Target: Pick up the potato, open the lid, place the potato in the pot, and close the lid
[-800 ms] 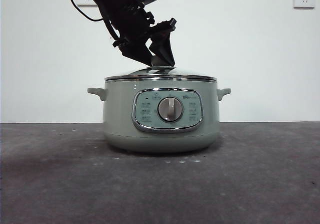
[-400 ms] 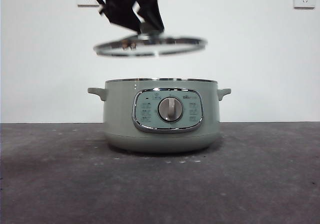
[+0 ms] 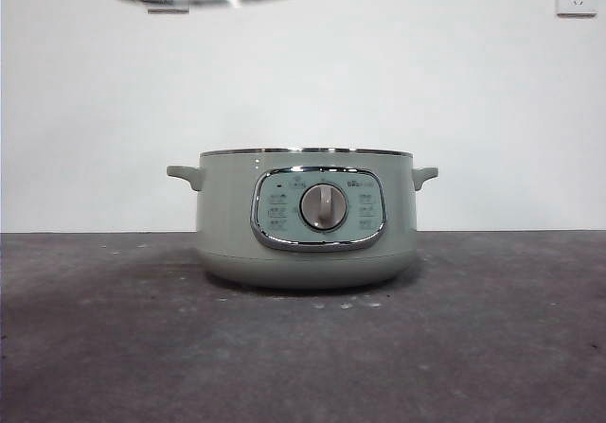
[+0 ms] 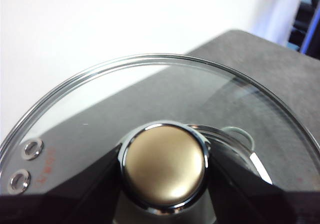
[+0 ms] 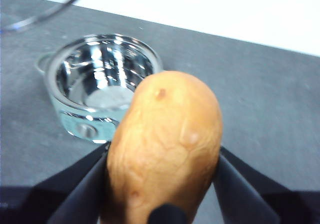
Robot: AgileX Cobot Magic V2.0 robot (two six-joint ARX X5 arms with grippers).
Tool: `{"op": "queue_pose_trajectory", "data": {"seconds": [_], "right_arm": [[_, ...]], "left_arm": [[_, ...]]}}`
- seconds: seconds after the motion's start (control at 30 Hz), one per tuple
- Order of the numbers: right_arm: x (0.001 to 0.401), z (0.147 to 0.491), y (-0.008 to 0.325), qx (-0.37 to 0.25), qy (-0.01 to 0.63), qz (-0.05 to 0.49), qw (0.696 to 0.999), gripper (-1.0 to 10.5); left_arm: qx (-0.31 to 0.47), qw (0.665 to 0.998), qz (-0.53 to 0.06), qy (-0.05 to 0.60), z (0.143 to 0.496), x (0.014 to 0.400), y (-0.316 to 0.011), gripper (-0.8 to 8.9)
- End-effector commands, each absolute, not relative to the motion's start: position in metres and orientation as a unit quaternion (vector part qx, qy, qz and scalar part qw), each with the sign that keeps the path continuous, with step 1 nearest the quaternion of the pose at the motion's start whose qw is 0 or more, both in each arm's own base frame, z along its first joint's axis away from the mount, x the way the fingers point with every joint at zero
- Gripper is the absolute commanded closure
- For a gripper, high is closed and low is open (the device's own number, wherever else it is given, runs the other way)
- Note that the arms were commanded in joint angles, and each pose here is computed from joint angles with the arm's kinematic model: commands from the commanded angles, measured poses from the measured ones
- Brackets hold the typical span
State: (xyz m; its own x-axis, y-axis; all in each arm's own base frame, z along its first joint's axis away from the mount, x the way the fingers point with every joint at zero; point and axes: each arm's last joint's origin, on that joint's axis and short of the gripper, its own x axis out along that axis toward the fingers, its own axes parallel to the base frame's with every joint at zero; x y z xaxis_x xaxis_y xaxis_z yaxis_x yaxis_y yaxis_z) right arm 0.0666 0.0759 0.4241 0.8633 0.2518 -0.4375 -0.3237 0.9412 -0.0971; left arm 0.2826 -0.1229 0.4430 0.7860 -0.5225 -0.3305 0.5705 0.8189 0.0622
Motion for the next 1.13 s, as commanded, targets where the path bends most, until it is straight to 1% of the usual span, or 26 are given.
{"op": "queue_pose_trajectory", "data": {"seconds": [0.03, 0.17, 0.27, 0.43, 0.53, 0.67, 0.77, 0.9, 1.0, 1.13], "right_arm": [[0.077, 0.427, 0.095, -0.114, 0.196, 0.177, 0.958, 9.6], [0.098, 0.430, 0.123, -0.117, 0.172, 0.220, 0.953, 9.6], [0.124, 0.430, 0.138, -0.103, 0.174, 0.249, 0.947, 9.6], [0.184, 0.424, 0.150, -0.067, 0.209, 0.293, 0.931, 9.6], [0.225, 0.415, 0.157, -0.057, 0.244, 0.302, 0.920, 9.6], [0.284, 0.392, 0.176, -0.055, 0.294, 0.308, 0.903, 9.6], [0.320, 0.370, 0.194, -0.065, 0.326, 0.315, 0.889, 9.6], [0.360, 0.343, 0.216, -0.087, 0.366, 0.313, 0.872, 9.6], [0.392, 0.316, 0.234, -0.093, 0.397, 0.309, 0.859, 9.6], [0.416, 0.279, 0.247, -0.114, 0.437, 0.301, 0.840, 9.6]], "left_arm": [[0.076, 0.949, -0.279, 0.127, 0.461, 0.263, -0.105, 8.22], [0.075, 0.947, -0.276, 0.146, 0.466, 0.240, -0.085, 8.21], [0.087, 0.946, -0.273, 0.152, 0.466, 0.221, -0.073, 8.21], [0.080, 0.950, -0.263, 0.147, 0.455, 0.186, -0.059, 8.21], [0.074, 0.951, -0.259, 0.151, 0.440, 0.165, -0.052, 8.21], [0.067, 0.950, -0.258, 0.164, 0.416, 0.135, -0.044, 8.21], [0.060, 0.950, -0.257, 0.164, 0.406, 0.116, -0.039, 8.21], [0.056, 0.951, -0.253, 0.169, 0.402, 0.094, -0.032, 8.21], [0.054, 0.953, -0.252, 0.156, 0.404, 0.078, -0.028, 8.21], [0.051, 0.952, -0.252, 0.164, 0.402, 0.071, -0.026, 8.21]]}}
